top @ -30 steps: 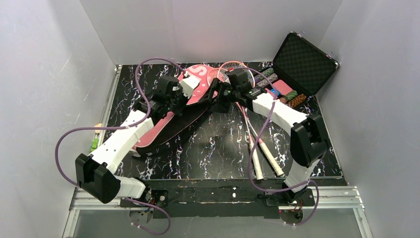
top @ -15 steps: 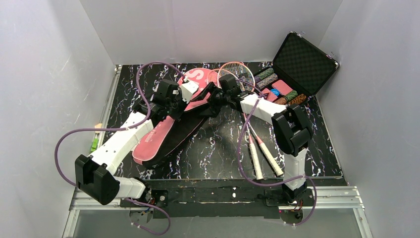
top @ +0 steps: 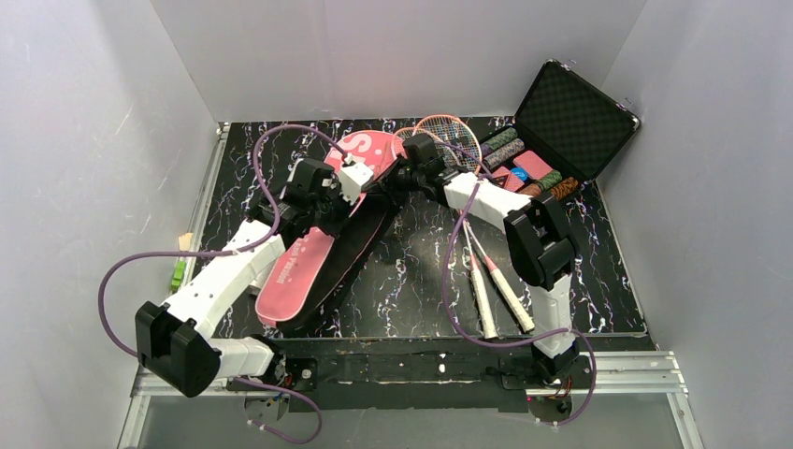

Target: Pack up the badminton gear

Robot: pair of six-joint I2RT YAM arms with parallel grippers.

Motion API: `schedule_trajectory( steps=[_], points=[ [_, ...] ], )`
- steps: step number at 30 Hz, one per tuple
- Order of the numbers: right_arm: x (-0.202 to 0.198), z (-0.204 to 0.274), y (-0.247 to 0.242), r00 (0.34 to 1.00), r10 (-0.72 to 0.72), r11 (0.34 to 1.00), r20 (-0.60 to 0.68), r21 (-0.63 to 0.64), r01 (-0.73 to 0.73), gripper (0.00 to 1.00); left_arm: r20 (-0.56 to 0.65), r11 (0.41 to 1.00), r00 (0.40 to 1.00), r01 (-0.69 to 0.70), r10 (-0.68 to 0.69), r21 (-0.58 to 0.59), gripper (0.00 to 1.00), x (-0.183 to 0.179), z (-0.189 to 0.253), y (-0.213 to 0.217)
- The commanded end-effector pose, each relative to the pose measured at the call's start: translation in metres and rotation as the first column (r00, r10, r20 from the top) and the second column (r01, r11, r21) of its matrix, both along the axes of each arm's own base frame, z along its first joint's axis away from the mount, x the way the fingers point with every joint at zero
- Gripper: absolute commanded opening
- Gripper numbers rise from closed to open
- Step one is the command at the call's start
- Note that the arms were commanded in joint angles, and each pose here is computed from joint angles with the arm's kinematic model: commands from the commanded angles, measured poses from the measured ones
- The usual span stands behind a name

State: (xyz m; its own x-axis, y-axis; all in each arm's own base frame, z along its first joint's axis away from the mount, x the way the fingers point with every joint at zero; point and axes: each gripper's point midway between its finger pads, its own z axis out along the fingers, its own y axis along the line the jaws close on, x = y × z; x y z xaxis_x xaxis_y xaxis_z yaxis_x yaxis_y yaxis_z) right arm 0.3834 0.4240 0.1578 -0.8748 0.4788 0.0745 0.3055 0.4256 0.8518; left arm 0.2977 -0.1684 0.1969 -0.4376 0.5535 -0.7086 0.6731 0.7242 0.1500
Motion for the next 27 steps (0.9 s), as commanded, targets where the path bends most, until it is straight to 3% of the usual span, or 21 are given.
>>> schedule_trajectory(
  steps=[1, 3, 4, 12, 18, 21, 27],
  points=[
    [0.006, 0.028, 0.006, 0.996, 0.004, 1.000, 0.086, 0.030, -0.006, 0.01, -0.008, 0.998, 0.999, 0.047, -0.048, -0.043, 0.27, -0.007, 0.001, -0.009],
    [0.004, 0.029, 0.003, 0.996, 0.003, 1.000, 0.093, 0.026, -0.005, 0.01, -0.002, 0.996, 0.998, 0.060, -0.060, -0.059, 0.46, -0.006, 0.003, -0.013],
    [0.002, 0.030, 0.002, 0.995, 0.007, 1.000, 0.098, 0.023, -0.009, 0.01, 0.005, 0.996, 0.998, 0.065, -0.065, -0.069, 0.48, -0.007, 0.005, -0.014],
    [-0.005, 0.049, 0.009, 0.982, 0.112, 0.993, 0.149, 0.020, -0.116, 0.01, 0.044, 0.982, 0.990, 0.142, -0.137, -0.129, 0.52, -0.019, 0.013, -0.023],
    [-0.016, 0.063, 0.013, 0.970, 0.169, 0.985, 0.177, -0.002, -0.171, 0.01, 0.041, 0.990, 0.992, 0.121, -0.118, -0.078, 0.57, -0.013, -0.005, -0.016],
    [-0.019, 0.068, 0.013, 0.969, 0.168, 0.985, 0.181, -0.002, -0.170, 0.01, 0.048, 0.989, 0.993, 0.113, -0.109, -0.091, 0.67, -0.009, -0.002, -0.020],
    [-0.026, 0.075, 0.020, 0.964, 0.180, 0.983, 0.194, -0.008, -0.182, 0.01, 0.096, 0.998, 0.994, 0.063, -0.061, -0.019, 0.67, 0.015, -0.007, -0.016]
  ],
)
